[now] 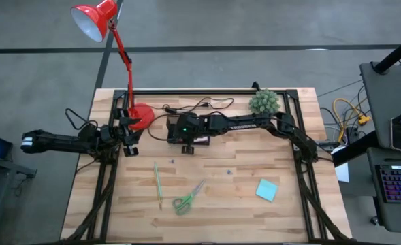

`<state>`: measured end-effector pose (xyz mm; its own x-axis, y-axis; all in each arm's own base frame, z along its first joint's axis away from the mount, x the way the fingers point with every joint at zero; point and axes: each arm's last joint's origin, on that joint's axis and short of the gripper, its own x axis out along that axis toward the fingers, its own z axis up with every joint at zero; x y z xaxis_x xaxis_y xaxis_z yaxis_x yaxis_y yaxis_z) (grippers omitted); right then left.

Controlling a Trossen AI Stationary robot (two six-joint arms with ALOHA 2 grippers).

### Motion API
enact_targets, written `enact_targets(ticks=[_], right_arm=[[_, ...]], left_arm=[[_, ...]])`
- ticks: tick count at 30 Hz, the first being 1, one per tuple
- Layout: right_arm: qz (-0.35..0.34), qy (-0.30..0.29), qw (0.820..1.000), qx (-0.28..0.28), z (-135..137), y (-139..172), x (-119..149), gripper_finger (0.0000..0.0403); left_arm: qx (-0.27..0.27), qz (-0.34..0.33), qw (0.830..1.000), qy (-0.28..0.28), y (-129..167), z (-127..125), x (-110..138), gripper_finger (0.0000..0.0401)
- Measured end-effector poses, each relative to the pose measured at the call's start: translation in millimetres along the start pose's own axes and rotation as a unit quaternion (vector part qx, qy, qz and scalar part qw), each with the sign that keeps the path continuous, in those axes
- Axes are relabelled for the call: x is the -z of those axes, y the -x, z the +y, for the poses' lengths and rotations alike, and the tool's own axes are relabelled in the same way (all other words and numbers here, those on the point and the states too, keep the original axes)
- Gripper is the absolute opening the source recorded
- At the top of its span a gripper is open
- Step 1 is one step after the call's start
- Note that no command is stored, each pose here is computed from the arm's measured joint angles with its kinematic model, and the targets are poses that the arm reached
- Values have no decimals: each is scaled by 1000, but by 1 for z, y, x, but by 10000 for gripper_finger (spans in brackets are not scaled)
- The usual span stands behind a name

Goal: Pick and place office supplies into organizer
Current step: Put the green eraser into the black mesh desk organizer, then put the right blue clip binder into the black mesh desk organizer

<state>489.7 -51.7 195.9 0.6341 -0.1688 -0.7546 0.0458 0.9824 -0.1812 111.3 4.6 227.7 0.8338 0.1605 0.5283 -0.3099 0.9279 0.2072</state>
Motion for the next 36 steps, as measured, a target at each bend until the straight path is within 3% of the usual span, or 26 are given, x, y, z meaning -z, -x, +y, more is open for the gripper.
enact_targets(ticks=[26,36], right_arm=[[25,-5,1000,1,-5,-7,14,65],[-3,-23,1000,1,-7,0,-1,66]], left_arm=[[0,0,1000,0,0,0,0,155],[0,0,1000,0,0,0,0,155]])
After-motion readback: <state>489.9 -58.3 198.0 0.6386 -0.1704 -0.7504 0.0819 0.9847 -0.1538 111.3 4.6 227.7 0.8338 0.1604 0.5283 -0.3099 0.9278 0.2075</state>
